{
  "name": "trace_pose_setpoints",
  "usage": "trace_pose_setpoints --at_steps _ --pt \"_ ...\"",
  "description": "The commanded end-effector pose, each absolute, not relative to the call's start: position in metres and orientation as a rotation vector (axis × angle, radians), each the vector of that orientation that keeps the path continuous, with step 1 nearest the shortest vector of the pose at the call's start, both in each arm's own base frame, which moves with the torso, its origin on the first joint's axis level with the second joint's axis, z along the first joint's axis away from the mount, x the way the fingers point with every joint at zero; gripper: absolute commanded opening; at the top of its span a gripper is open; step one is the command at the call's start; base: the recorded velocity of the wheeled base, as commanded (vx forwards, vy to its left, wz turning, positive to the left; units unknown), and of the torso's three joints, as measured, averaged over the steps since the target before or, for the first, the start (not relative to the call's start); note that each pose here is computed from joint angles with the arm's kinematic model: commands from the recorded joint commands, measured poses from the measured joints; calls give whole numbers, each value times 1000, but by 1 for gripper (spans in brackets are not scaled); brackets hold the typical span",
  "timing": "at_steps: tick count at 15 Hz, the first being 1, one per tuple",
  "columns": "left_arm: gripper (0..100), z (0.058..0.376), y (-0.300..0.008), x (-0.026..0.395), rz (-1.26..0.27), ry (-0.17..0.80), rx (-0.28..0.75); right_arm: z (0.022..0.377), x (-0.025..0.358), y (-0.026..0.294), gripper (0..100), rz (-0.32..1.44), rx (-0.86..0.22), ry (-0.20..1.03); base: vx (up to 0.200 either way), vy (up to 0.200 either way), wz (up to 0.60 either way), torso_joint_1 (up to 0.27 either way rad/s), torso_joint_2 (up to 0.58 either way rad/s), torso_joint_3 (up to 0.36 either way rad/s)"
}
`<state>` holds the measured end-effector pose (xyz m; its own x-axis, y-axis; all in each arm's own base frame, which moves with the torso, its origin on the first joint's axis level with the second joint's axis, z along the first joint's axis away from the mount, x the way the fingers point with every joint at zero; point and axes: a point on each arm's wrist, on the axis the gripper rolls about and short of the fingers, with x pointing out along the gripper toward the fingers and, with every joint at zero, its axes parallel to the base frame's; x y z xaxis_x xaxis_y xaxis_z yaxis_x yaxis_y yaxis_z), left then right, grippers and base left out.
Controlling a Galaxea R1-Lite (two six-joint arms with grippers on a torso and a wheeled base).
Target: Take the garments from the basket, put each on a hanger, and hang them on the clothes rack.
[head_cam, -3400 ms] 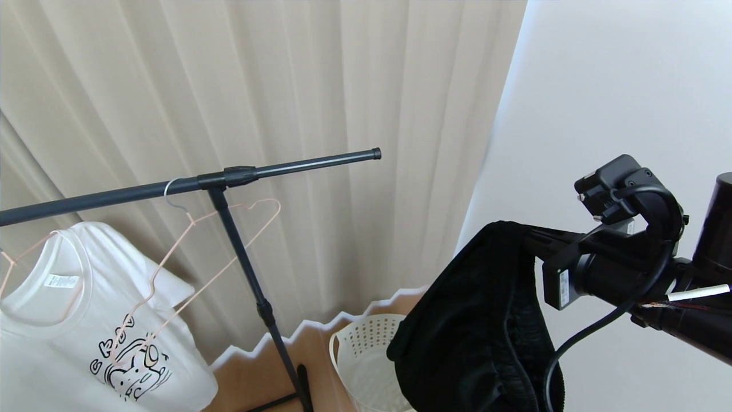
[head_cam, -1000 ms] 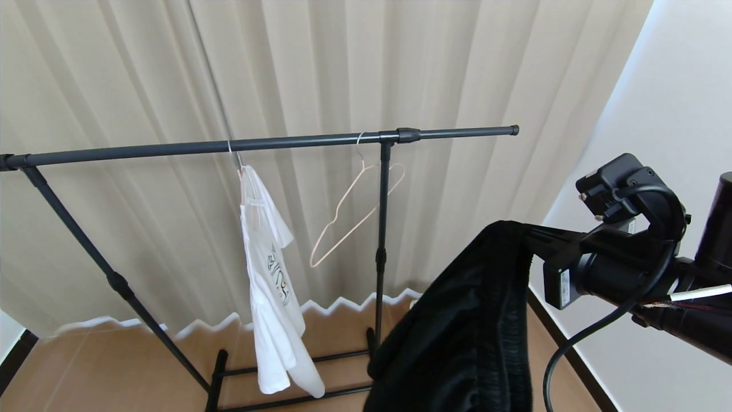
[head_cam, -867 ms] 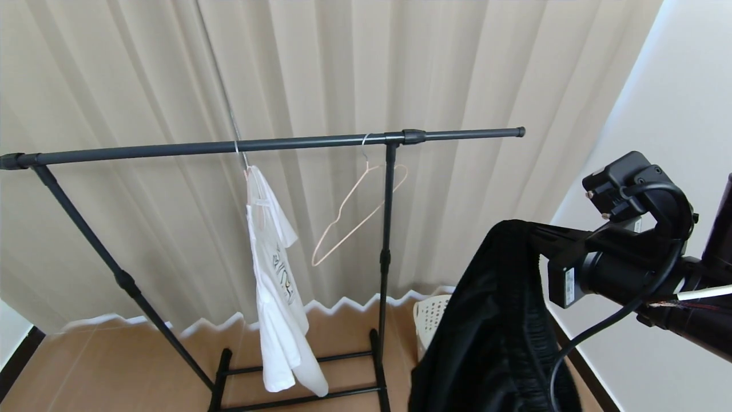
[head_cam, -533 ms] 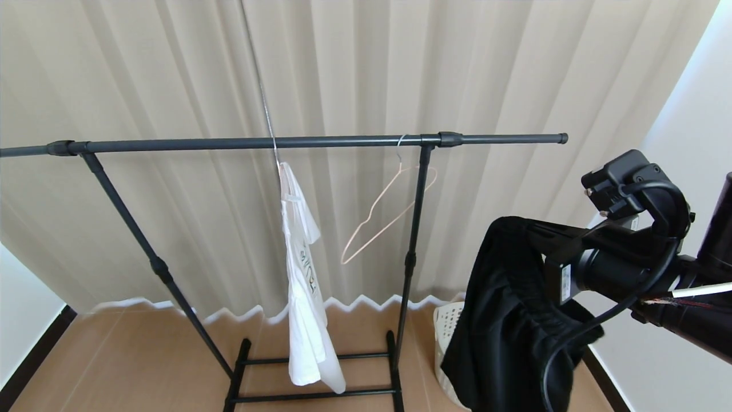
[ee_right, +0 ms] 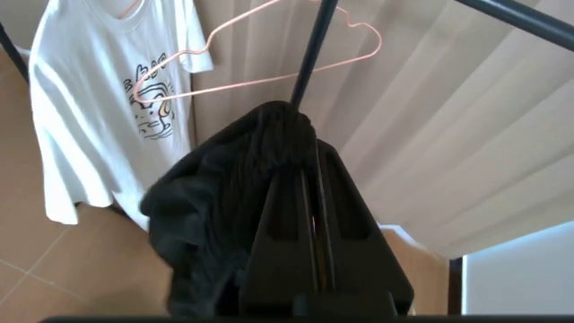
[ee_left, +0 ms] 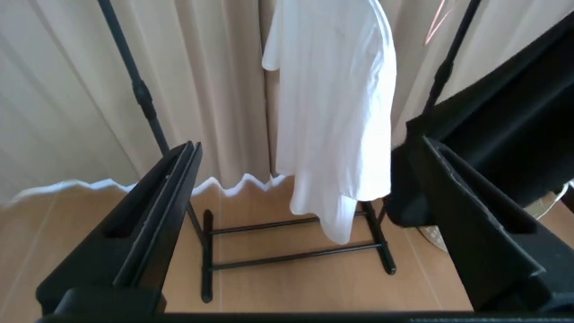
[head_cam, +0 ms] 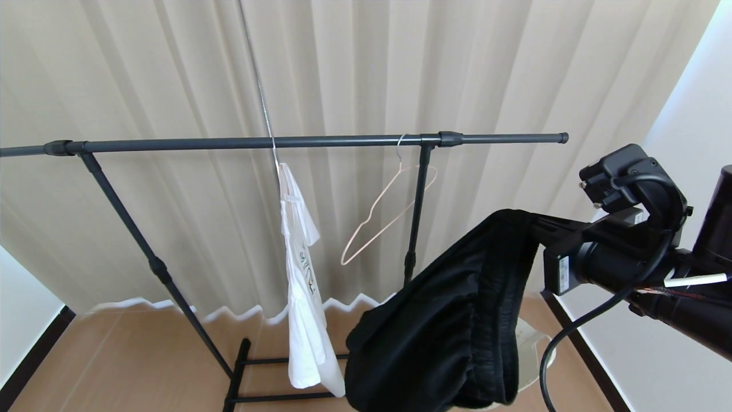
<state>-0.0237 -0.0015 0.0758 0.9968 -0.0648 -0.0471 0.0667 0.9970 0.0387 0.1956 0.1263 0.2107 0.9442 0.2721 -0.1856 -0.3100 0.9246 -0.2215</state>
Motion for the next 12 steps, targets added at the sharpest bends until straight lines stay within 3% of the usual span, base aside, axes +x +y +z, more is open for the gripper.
trace_pose_setpoints --at_steps 1,4,7,12 --pt "100 83 -2 -20 -42 113 31 204 212 136 0 246 -261 187 0 0 0 0 0 0" --pt "100 119 -2 -8 -40 231 18 193 238 151 0 145 -192 301 0 0 0 0 0 0" --pt "100 157 -1 30 -36 381 -65 212 246 156 0 87 -55 408 0 0 0 0 0 0" --pt "100 163 -4 64 -90 532 -60 231 252 160 0 49 79 445 0 0 0 0 0 0"
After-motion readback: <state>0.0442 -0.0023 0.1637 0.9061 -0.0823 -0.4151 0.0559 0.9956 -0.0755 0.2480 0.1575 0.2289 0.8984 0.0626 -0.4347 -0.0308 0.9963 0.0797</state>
